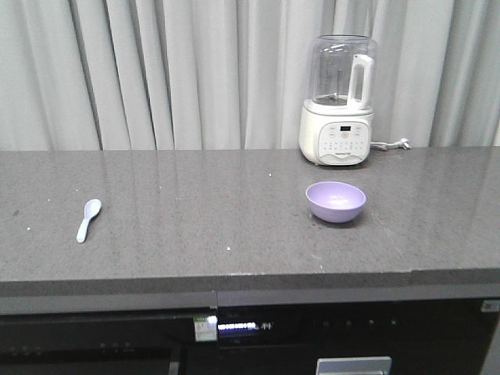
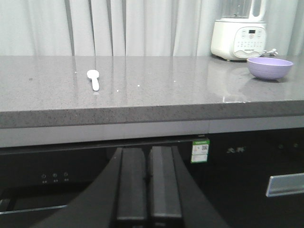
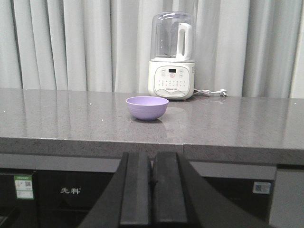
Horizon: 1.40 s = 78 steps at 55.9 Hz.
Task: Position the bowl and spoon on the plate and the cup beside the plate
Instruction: 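Drive toward the counter and lower both grippers toward spoon and bowl, then position left gripper over white spoon and right gripper at lavender bowl rim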
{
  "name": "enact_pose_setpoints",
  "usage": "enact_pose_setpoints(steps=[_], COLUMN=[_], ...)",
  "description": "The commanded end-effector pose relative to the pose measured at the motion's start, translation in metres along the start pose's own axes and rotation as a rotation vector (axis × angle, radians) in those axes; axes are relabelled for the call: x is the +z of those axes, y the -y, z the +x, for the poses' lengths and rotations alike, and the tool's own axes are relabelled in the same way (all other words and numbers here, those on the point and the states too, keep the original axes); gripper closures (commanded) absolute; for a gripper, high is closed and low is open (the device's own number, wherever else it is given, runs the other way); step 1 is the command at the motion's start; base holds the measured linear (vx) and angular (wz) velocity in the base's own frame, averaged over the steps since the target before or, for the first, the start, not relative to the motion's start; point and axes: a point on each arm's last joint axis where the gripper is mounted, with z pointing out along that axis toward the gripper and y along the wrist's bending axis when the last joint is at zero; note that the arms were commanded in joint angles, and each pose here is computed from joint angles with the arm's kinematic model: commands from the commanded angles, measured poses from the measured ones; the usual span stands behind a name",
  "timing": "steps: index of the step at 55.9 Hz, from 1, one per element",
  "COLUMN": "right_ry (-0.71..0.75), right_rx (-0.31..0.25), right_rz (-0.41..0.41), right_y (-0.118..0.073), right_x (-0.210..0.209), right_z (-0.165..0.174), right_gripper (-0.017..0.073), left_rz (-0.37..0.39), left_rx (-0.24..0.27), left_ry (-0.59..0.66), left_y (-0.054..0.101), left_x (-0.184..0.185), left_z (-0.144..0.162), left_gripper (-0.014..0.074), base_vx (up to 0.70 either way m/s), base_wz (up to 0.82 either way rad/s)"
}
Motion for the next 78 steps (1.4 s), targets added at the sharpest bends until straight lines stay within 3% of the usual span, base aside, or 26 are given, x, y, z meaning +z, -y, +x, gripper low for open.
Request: enact_pose_setpoints(steps=[1,52,78], right_ry=[0.088,0.088,0.088], right_rx=[-0.007,-0.007,-0.007], right_rz=[-0.003,-0.003,-0.003], right_y=[-0.0003,-0.0003,-0.0003], right_x=[-0.0006,-0.0006,-0.0006], right_z=[-0.0072,-0.0072,-0.0072], right_gripper=[0.0568,0.0568,0.0568], left_rz=[0.018,0.018,0.018], left_rx=[-0.003,-0.003,-0.003], left_ry=[0.124,0.124,0.124], left_y=[0.0018,0.0018,0.0018], left_x=[-0.0034,-0.0034,-0.0034], left_z=[-0.0170,-0.0170,-0.0170], left_gripper=[0.0594,0.0594,0.0594], base_vx=[0.32,0.37,0.15], base_wz=[0.03,0.05,-0.01])
